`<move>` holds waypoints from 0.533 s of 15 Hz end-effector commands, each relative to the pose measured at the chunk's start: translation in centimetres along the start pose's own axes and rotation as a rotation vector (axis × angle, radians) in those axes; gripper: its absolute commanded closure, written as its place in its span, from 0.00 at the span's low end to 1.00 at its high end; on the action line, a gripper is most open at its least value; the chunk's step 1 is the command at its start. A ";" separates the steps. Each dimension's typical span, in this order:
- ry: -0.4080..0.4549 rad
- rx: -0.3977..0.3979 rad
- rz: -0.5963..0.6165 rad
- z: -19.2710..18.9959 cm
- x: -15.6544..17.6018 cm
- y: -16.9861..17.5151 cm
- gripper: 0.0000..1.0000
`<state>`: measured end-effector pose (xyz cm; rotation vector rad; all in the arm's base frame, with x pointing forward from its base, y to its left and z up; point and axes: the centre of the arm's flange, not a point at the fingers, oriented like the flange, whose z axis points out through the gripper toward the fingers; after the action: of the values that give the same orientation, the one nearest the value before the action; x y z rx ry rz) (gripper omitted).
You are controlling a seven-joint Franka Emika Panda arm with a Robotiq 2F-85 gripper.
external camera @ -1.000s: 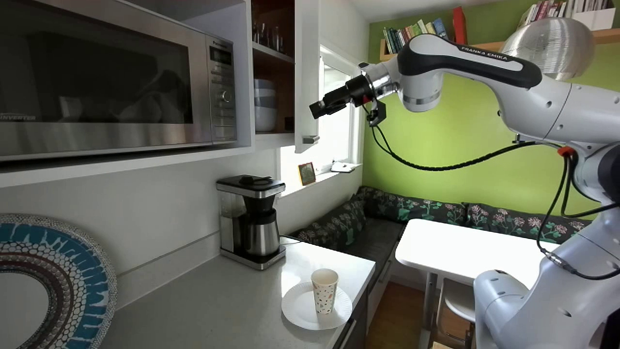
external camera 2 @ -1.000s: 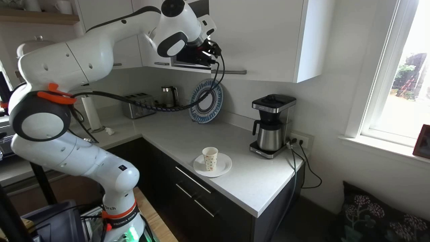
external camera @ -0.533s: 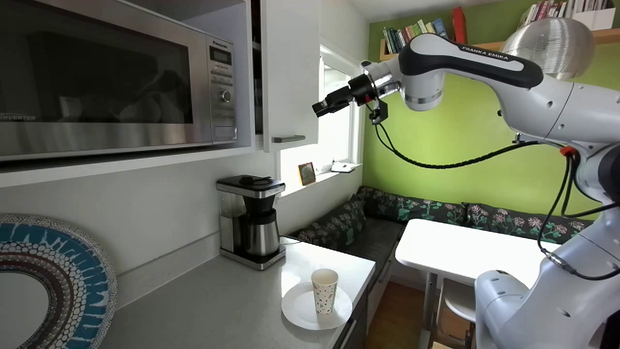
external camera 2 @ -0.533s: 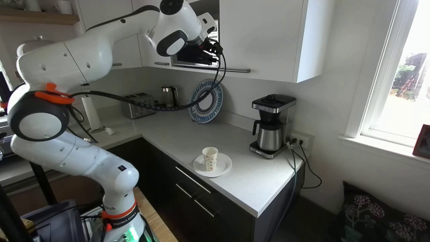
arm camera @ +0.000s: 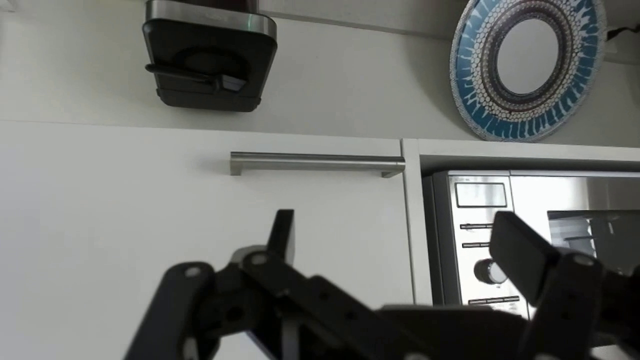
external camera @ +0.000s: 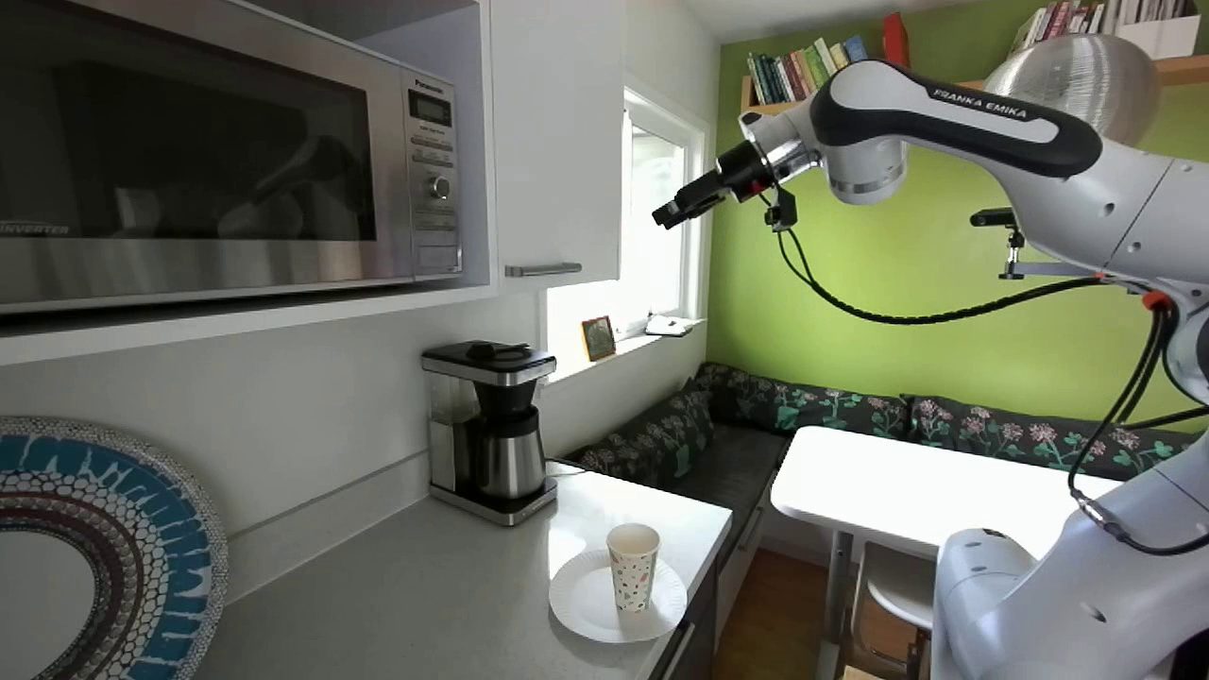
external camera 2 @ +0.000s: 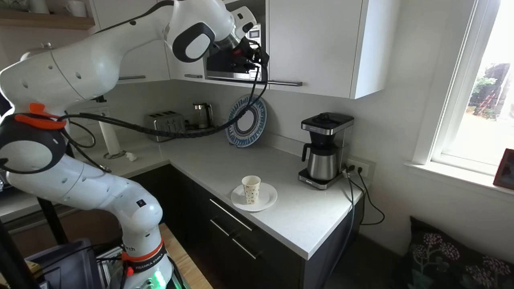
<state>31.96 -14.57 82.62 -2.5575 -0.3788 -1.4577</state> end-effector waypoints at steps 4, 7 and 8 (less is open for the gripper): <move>0.007 -0.027 0.016 -3.0 -0.2 0.1 0.00; 0.007 -0.025 0.015 -2.9 -0.2 0.1 0.00; 0.004 -0.025 0.015 -2.7 -0.2 0.1 0.00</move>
<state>29.65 -15.43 83.83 -2.5702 -0.3420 -1.4712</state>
